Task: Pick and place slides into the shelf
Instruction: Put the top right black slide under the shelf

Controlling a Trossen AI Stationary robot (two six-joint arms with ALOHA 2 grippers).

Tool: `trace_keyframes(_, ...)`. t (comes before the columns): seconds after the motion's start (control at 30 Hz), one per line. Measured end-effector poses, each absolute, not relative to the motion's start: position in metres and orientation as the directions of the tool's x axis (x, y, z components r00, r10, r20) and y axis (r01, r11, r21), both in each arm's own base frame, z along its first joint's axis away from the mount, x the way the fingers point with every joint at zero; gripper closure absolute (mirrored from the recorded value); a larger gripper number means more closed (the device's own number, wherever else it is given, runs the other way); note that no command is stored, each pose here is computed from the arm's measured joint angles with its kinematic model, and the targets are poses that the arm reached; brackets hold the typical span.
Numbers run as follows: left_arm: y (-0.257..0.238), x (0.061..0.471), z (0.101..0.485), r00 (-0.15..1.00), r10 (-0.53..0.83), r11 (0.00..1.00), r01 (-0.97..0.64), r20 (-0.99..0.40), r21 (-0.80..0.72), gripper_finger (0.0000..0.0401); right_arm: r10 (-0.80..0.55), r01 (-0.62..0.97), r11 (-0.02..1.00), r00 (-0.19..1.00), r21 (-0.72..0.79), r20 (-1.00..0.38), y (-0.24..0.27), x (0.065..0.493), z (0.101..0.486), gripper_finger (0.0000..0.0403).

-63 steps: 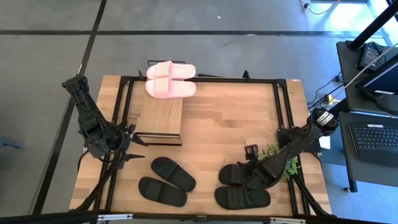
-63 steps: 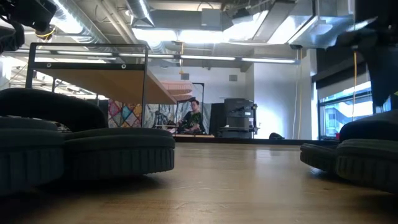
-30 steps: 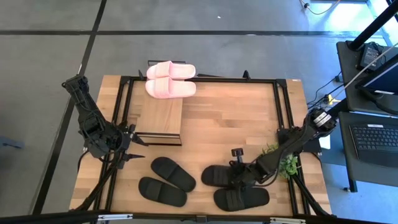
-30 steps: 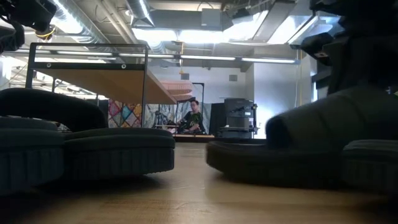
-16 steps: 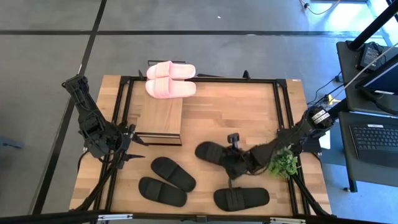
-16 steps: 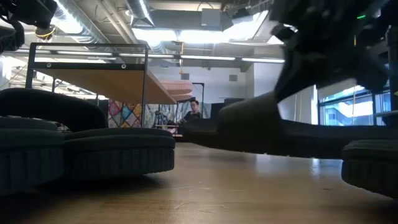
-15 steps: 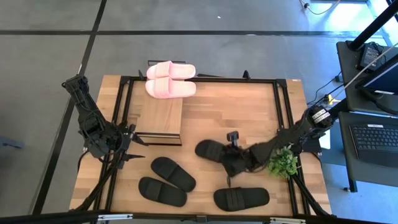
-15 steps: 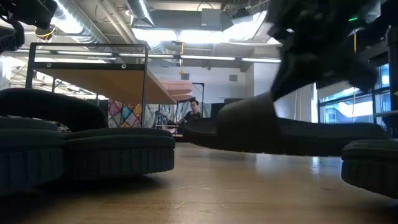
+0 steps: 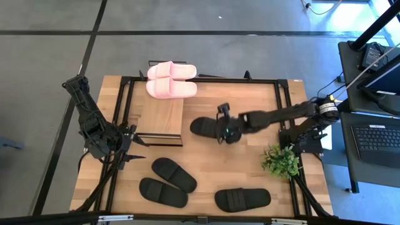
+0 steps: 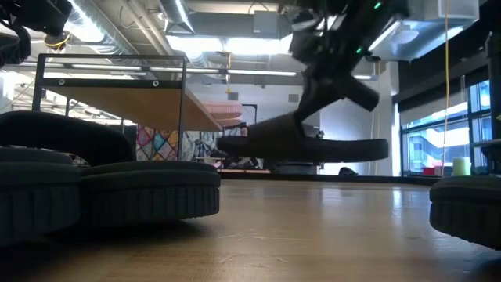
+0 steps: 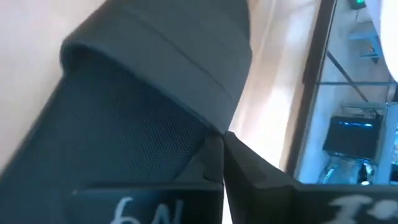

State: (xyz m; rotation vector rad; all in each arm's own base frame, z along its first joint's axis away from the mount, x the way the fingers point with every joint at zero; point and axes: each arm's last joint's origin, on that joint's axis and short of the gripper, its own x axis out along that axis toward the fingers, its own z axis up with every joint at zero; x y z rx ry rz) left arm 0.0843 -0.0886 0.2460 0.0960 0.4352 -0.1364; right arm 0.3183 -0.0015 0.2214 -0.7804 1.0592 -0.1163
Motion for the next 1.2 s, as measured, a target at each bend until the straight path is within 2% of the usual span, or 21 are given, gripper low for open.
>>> trace_keyframes(0.07,-0.088,0.084,0.246,0.898,-0.11,0.986,0.151,-0.426,0.064,0.0184,-0.431,-0.289,0.734,0.501,-0.615,-0.751,-0.022,0.319,0.221,0.0403)
trace_keyframes(0.17,-0.088,0.084,0.246,0.898,-0.11,0.985,0.155,-0.426,0.07,0.0184,-0.369,-0.295,0.739,0.575,-0.605,-0.731,-0.053,0.324,0.219,0.0403)
trace_keyframes(0.33,-0.089,0.084,0.246,0.898,-0.111,0.978,0.176,-0.426,0.115,0.0184,-0.449,-0.255,0.662,0.619,-0.705,-0.645,-0.107,0.318,0.221,0.0403)
trace_keyframes(0.5,-0.089,0.084,0.246,0.898,-0.111,0.974,0.184,-0.426,0.133,0.0184,-0.448,-0.201,0.698,0.626,-0.687,-0.638,-0.144,0.306,0.221,0.0403)
trace_keyframes(0.73,-0.089,0.084,0.246,0.898,-0.111,0.974,0.184,-0.426,0.133,0.0184,-0.444,-0.186,0.725,0.609,-0.663,-0.657,-0.169,0.307,0.2,0.0403)
trace_keyframes(0.97,-0.088,0.084,0.246,0.898,-0.111,0.964,0.202,-0.426,0.174,0.0184,-0.448,-0.251,0.7,0.574,-0.669,-0.685,-0.182,0.322,0.154,0.0403)
trace_keyframes(1.2,-0.088,0.084,0.246,0.898,-0.111,0.954,0.217,-0.426,0.209,0.0184,-0.511,-0.245,0.651,0.559,-0.718,-0.653,-0.187,0.329,0.143,0.0402)
